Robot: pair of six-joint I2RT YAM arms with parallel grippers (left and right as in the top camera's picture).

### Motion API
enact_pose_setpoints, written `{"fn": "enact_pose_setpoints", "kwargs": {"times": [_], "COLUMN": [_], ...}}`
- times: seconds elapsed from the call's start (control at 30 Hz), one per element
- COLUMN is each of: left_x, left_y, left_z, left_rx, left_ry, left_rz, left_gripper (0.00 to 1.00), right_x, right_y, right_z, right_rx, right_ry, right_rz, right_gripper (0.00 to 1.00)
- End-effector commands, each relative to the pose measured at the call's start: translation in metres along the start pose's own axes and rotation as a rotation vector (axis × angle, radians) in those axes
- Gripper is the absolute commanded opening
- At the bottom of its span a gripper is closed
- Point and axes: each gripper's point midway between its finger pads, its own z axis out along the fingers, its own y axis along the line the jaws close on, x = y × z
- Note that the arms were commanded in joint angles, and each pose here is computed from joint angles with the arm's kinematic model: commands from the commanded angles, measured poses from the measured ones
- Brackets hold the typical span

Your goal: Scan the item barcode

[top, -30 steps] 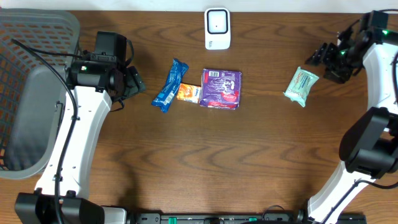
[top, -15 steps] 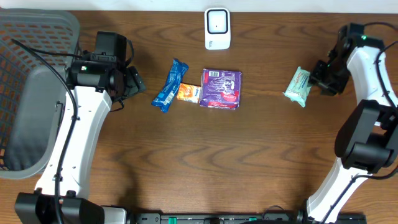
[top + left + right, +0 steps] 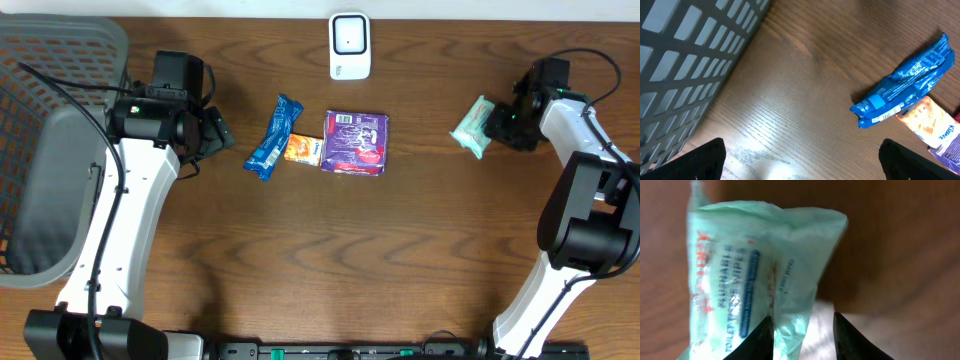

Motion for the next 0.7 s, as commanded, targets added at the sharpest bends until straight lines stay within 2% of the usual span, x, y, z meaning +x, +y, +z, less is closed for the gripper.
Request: {"fn": "enact_pose_setpoints", "kwargs": {"times": [0.0,0.23,0.37,0.6,0.67], "left_x": [0.000,0.000,0.000,0.000,0.000], "left_y": [0.004,0.004,0.004,0.004,0.004], "left_z": [-0.001,-0.001,-0.001,-0.001,-0.001], "left_rx": [-0.018,-0.018,-0.018,-0.018,-0.018], "left_ry": [-0.009,-0.009,-0.009,-0.009,-0.009], "left_rz": [-0.005,-0.005,-0.005,-0.005,-0.005], "left_gripper": [0.98,0.98,0.98,0.98,0.98], "right_x": [-0.005,-0.034,-0.038,-0.020,-0.014], "right_y": [0.021,0.058,0.070,0.087,0.088], "right_z": [0.004,-0.034,-0.055,-0.039,-0.024], "right_rx": [-0.073,-0.220,-0.231,-0.220,-0.173], "right_ry": [-0.026,-0.056,-0.022,0.010,-0.001], "right_rz": [-0.092,-0.123,-0.057,-0.061,-0.010], "right_gripper": [0.39,0.45,0.46,0.52,0.52]}}
